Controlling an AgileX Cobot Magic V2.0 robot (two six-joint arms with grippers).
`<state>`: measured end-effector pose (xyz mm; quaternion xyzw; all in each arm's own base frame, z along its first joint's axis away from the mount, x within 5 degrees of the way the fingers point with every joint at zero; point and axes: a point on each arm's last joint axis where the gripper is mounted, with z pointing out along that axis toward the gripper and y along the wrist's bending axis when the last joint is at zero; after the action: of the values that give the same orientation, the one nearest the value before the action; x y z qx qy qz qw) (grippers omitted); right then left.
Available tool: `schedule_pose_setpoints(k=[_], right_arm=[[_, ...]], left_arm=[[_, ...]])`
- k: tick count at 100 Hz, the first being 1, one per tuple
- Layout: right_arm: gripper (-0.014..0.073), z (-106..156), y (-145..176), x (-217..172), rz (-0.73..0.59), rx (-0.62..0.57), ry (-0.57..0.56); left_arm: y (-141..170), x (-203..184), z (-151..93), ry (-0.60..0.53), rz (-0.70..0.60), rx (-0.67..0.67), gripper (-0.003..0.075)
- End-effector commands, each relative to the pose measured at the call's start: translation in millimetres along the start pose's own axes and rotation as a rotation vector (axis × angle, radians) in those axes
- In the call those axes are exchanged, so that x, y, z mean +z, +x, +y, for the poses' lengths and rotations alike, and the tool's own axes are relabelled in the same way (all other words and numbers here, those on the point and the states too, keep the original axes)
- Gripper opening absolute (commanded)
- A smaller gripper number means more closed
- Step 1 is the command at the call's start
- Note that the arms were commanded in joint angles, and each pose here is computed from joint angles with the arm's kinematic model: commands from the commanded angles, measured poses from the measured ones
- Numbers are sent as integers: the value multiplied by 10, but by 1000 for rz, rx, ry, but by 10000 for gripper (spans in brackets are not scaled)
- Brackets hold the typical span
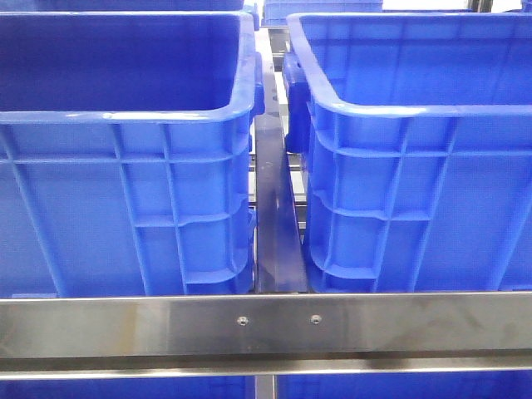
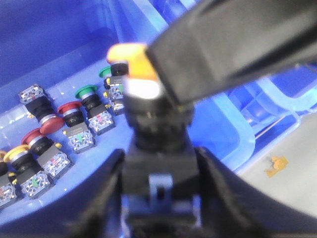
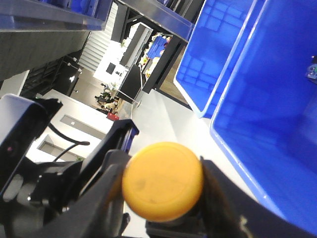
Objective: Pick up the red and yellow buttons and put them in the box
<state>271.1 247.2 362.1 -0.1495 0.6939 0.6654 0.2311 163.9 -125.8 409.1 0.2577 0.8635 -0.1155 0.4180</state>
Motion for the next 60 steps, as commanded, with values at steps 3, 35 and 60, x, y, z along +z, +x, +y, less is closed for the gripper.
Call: schedule_pose_setpoints(k=[3, 35, 60], right_arm=[[138, 310, -80, -63, -35, -35, -112], [138, 251, -146, -102, -80, -61, -66], [138, 107, -365, -357, -162, -71, -2]], left_arm=[[-129, -131, -11, 18, -117, -5, 426], [-141, -174, 18, -4, -146, -5, 485], [-129, -366, 182, -72, -209, -55, 485]])
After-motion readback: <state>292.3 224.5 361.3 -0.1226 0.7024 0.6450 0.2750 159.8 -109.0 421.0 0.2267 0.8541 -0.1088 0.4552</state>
